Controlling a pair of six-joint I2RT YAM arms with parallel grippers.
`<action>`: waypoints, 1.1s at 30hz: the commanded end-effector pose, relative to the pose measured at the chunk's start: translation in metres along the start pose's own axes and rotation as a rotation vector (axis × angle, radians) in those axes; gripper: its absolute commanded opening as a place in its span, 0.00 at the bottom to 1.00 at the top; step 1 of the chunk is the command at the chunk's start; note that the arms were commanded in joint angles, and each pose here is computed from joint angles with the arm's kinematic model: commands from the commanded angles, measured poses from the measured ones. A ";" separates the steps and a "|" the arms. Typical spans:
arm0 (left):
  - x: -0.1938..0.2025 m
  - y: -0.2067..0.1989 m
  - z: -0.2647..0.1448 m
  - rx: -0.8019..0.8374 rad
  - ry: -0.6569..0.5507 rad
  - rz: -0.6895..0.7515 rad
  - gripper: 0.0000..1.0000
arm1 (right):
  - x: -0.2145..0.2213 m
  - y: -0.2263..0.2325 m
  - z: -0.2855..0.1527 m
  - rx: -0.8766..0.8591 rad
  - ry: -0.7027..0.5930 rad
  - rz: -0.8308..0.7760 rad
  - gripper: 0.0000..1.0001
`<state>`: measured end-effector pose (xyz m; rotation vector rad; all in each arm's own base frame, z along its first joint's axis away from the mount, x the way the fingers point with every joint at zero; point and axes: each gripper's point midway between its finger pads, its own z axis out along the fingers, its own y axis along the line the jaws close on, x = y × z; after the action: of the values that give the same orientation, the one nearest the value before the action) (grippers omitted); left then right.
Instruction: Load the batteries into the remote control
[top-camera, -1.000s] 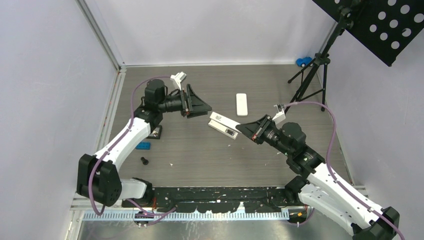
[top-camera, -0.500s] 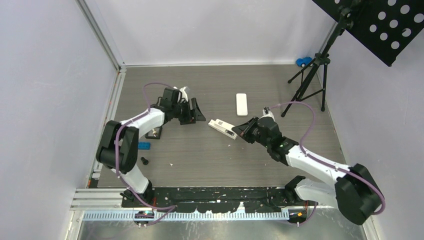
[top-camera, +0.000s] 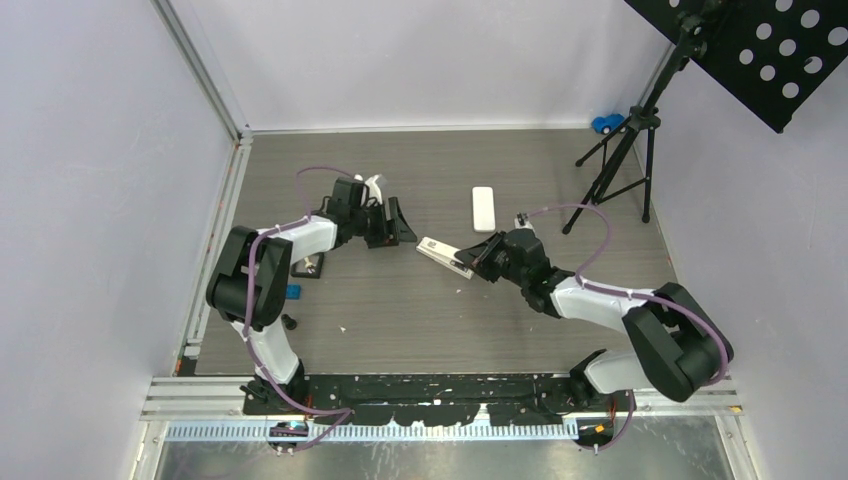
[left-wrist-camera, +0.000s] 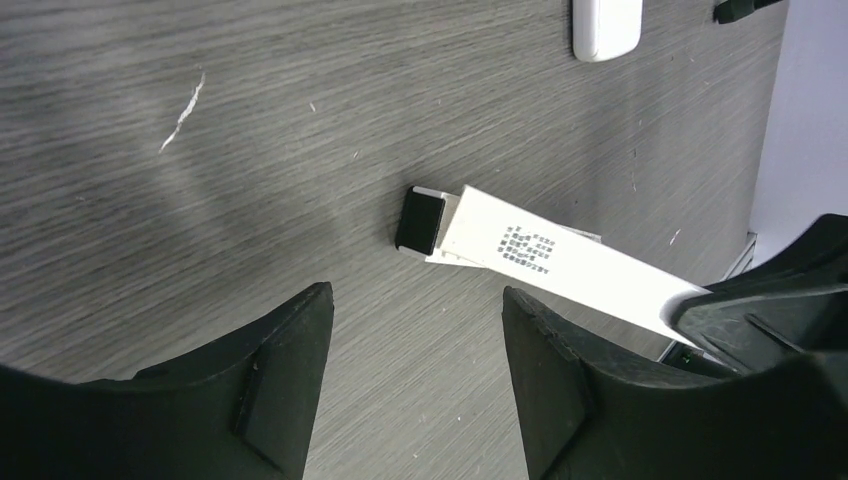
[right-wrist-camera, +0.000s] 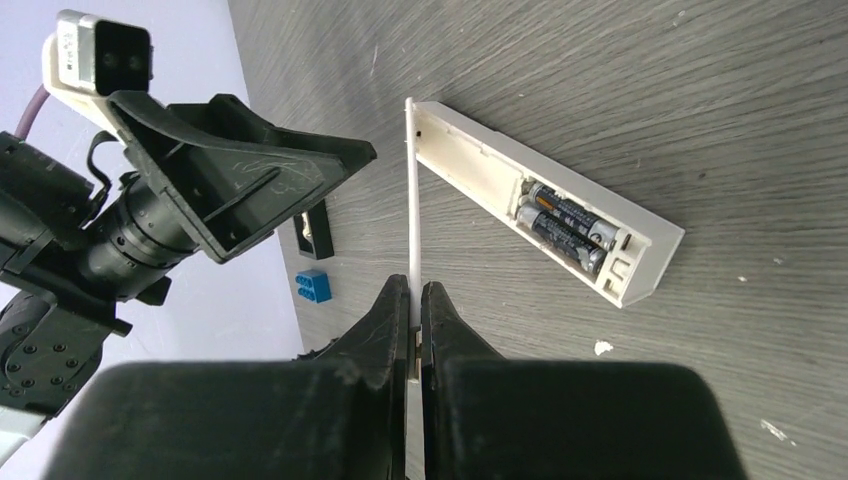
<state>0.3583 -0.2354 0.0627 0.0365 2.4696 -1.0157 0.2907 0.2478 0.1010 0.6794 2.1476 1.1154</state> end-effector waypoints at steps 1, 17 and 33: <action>-0.021 -0.008 0.002 0.042 -0.064 0.068 0.64 | -0.012 0.028 0.009 -0.100 -0.008 0.031 0.00; -0.023 -0.006 0.012 0.057 -0.044 0.089 0.58 | 0.005 -0.007 0.010 0.034 0.184 0.102 0.00; -0.018 -0.004 0.019 0.065 0.008 0.074 0.56 | 0.008 -0.053 0.011 0.188 0.169 0.002 0.00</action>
<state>0.3690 -0.2418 0.0508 0.0985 2.4597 -1.0314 0.2953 0.2457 0.0793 0.7257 2.3070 1.1787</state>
